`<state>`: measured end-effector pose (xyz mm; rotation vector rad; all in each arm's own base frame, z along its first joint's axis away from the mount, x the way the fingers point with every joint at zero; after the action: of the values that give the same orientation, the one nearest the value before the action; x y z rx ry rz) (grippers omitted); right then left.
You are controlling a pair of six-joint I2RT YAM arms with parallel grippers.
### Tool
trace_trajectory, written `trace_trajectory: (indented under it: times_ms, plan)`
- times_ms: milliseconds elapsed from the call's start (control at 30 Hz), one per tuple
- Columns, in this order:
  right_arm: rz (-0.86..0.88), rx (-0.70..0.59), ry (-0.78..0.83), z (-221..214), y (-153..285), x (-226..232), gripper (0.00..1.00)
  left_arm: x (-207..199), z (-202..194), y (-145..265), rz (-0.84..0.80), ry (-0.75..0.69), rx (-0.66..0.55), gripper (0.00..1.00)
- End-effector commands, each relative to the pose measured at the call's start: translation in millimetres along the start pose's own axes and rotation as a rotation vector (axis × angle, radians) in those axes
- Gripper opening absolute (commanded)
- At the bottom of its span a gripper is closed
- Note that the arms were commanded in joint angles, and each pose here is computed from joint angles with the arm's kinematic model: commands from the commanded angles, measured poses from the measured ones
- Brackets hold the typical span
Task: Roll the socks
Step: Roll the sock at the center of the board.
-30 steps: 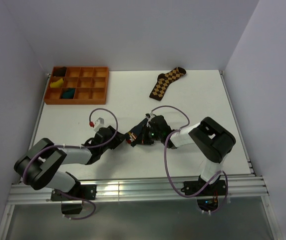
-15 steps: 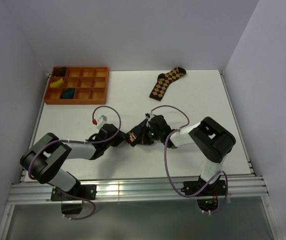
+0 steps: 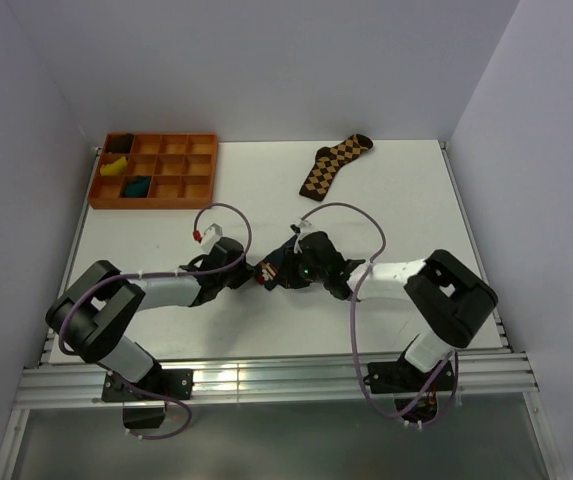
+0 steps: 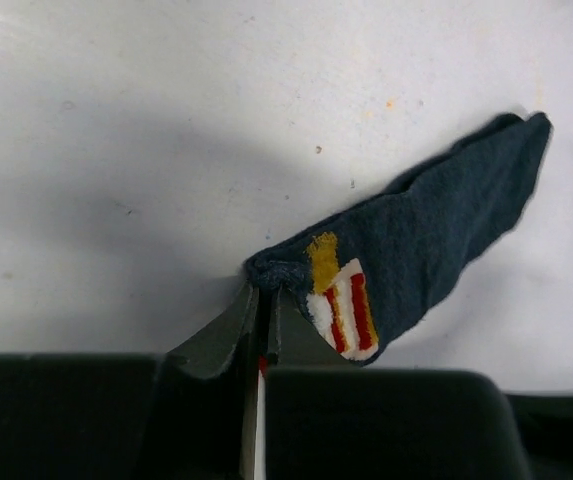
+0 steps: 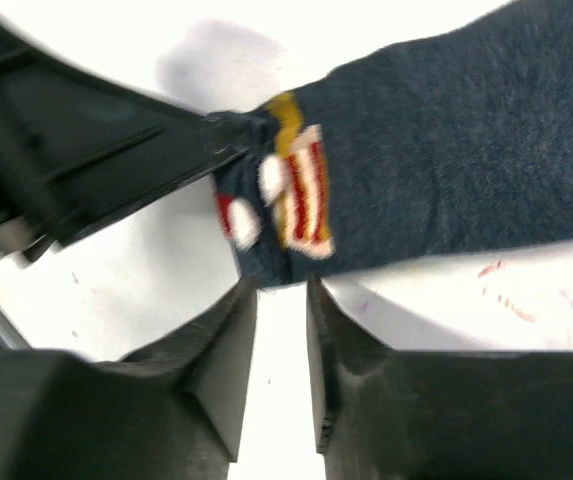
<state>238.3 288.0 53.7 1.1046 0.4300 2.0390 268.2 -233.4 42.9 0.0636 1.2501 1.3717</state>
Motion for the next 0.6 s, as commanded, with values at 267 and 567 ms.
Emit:
trace_trajectory:
  times_ms: [267, 567]
  plan:
    - [-0.075, -0.326, 0.407, 18.9, 40.3, 23.2, 0.46, 24.4, -5.4, 15.6, 0.264, -0.202, 0.024, 0.0]
    - [-0.116, -0.383, 0.617, 1.8, 31.2, 40.9, 0.5, 16.3, -5.1, 18.8, 0.293, -0.258, 0.073, 0.0]
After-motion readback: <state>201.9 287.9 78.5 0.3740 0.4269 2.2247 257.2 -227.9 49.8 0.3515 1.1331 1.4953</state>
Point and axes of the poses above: each gripper's point midway between its finger pads, its own y axis back along the fingers, its own x axis along the line the jaws close on, z = x × y, the point moved 3 cm from there along y, back along the fingers, and after that the axes turned 2 degrees about -y, right-handed, at the moved point
